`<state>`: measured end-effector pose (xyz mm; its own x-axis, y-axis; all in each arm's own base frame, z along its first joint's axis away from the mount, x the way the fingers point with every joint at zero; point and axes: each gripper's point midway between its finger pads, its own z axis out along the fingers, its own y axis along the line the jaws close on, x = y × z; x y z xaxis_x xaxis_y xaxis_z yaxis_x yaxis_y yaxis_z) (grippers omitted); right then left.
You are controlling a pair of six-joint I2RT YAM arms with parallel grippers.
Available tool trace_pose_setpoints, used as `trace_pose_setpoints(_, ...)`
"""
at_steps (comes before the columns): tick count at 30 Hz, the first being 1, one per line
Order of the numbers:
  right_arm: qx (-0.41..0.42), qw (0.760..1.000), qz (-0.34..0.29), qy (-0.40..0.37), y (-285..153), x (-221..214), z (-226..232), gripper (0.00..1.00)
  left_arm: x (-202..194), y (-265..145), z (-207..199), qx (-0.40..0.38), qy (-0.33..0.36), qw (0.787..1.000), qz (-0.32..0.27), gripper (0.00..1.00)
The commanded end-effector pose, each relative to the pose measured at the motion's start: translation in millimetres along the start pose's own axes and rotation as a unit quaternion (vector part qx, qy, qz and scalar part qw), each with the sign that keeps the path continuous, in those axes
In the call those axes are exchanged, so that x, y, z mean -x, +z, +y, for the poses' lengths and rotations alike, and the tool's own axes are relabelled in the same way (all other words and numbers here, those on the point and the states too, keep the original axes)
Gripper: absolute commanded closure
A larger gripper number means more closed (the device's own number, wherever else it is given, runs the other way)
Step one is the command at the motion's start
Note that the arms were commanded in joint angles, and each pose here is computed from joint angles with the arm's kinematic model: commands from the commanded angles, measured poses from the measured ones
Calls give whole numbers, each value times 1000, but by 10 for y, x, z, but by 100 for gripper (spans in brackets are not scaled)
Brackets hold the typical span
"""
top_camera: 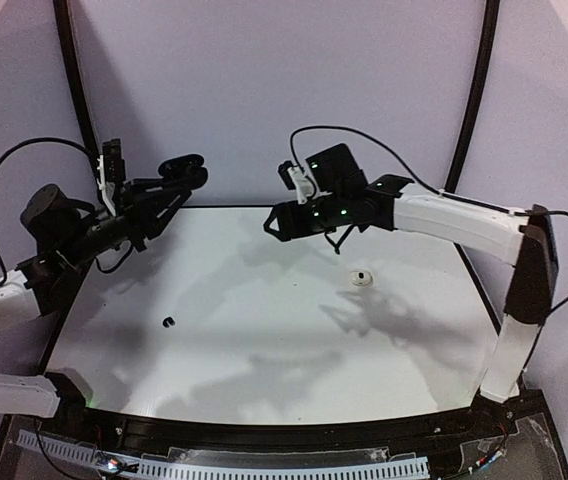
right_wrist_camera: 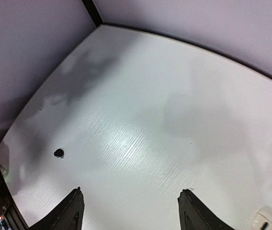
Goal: Insert the wireless bluetooth earbuds into the charging case
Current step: Move the left earbud to the center of the board.
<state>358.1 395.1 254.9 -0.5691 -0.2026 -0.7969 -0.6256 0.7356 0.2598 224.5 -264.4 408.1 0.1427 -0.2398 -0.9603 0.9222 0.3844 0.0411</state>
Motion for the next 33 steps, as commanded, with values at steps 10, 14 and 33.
trace_pose_setpoints(10,92,984,43,-148,1509,-667,1488,35,68,-663,756,240,59,969,14,99)
trace_pose_setpoints(14,147,978,22,-148,1759,-793,1771,42,52,-708,724,239,57,969,13,99)
trace_pose_setpoints(33,105,970,14,-221,2306,-1609,2004,55,59,-723,699,236,61,970,11,99)
